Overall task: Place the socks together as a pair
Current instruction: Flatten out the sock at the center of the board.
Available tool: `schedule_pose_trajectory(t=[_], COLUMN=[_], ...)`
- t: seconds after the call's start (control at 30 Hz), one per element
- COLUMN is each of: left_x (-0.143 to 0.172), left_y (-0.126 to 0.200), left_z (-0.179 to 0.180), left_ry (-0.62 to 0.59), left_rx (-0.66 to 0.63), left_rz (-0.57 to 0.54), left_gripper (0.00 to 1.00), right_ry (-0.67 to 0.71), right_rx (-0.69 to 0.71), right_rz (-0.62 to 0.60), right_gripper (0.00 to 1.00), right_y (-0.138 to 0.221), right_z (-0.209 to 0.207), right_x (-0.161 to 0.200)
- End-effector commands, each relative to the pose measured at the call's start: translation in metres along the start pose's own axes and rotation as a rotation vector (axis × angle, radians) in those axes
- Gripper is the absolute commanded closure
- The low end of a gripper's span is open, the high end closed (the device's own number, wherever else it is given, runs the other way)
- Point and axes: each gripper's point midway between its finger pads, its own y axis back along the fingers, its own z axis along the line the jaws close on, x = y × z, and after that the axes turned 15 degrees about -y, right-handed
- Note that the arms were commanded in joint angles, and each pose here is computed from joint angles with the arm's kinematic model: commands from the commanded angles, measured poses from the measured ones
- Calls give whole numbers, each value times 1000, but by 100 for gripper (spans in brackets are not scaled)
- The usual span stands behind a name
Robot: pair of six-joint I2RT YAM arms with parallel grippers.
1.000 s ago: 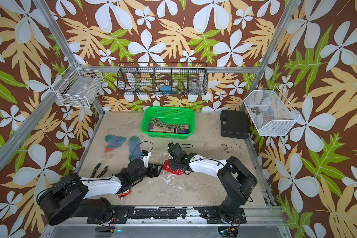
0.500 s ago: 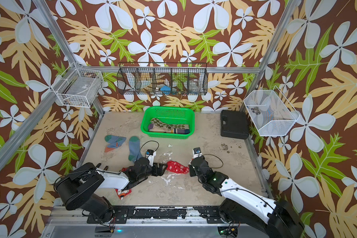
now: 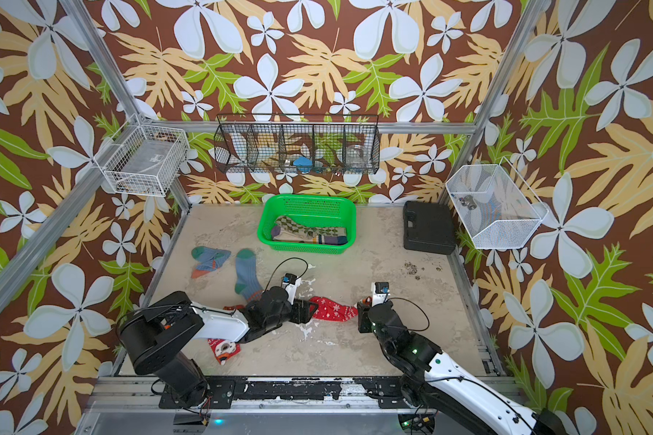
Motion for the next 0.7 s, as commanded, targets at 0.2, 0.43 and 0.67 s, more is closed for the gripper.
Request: schedule_pose_trajectory(t=[0.2, 0.43, 0.67], left_x=[37, 41, 37], left_y=[-14, -12, 12], left_z=[14, 43, 72], left_ry=[-20, -26, 64], left_rx=[-64, -202, -235], left_rz=[131, 142, 74], left_gripper=[55, 85, 87], right_ry=[19, 77, 124], right_rx=[-67, -76, -88], right_rz=[-32, 40, 168], right_gripper=[57, 57, 57], right_y=[18, 1, -19], right_z=[27, 40, 45], right_x=[-29, -19, 12])
